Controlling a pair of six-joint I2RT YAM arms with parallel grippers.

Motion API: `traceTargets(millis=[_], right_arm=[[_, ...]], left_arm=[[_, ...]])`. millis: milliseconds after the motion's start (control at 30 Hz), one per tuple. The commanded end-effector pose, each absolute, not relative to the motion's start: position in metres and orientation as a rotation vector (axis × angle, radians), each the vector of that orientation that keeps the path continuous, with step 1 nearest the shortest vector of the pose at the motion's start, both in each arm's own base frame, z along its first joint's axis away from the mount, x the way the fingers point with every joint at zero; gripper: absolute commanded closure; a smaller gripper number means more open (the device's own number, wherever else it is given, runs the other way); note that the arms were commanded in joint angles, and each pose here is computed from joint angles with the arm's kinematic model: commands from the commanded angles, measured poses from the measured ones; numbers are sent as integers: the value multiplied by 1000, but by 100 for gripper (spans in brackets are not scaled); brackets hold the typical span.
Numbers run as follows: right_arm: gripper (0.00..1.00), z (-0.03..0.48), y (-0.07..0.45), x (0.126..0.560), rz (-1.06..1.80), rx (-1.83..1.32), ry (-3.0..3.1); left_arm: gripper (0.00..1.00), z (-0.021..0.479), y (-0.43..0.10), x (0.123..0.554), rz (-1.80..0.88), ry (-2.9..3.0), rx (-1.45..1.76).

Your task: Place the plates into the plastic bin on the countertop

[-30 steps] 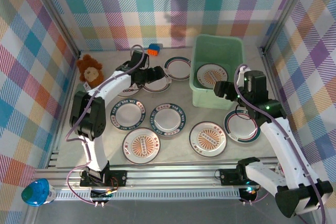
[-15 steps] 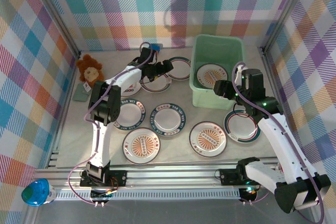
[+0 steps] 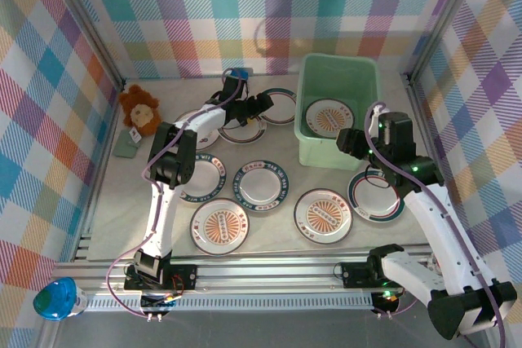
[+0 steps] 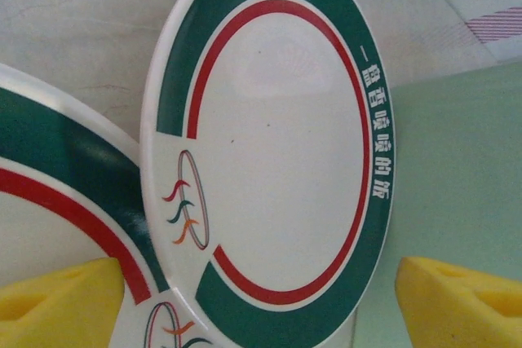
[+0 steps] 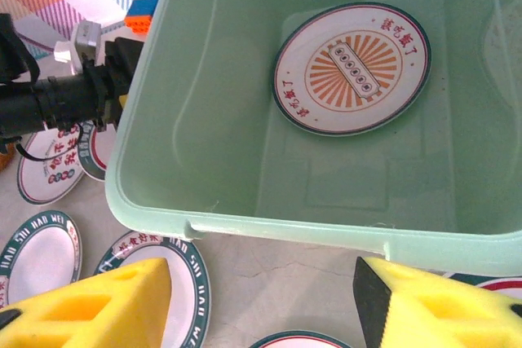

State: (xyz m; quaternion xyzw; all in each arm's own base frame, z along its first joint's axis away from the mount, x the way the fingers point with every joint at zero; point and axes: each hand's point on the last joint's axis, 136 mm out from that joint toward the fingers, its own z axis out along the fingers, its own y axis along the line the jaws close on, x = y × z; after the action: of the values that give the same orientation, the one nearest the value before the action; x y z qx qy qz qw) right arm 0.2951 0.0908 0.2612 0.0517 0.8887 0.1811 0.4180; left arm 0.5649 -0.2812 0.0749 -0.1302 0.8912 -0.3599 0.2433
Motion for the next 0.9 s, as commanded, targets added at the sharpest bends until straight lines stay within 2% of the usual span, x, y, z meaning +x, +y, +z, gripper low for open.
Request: traceTargets(millis=[0,300,533,867], right_arm=[[39,257,88,292,441,153,2235],[40,252,85,288,433,171,2239],[41,250,83,286,435,185,2237],[43,249,78,276,430,201,2219]], left_arm=[[16,80,-291,574,-1046,2394,-359],[25,63,-292,576,-1059,2397,-413],[49,53,-292,573,-1068,2400,-417],[72,61,-288,569,-1065,2374,-418]])
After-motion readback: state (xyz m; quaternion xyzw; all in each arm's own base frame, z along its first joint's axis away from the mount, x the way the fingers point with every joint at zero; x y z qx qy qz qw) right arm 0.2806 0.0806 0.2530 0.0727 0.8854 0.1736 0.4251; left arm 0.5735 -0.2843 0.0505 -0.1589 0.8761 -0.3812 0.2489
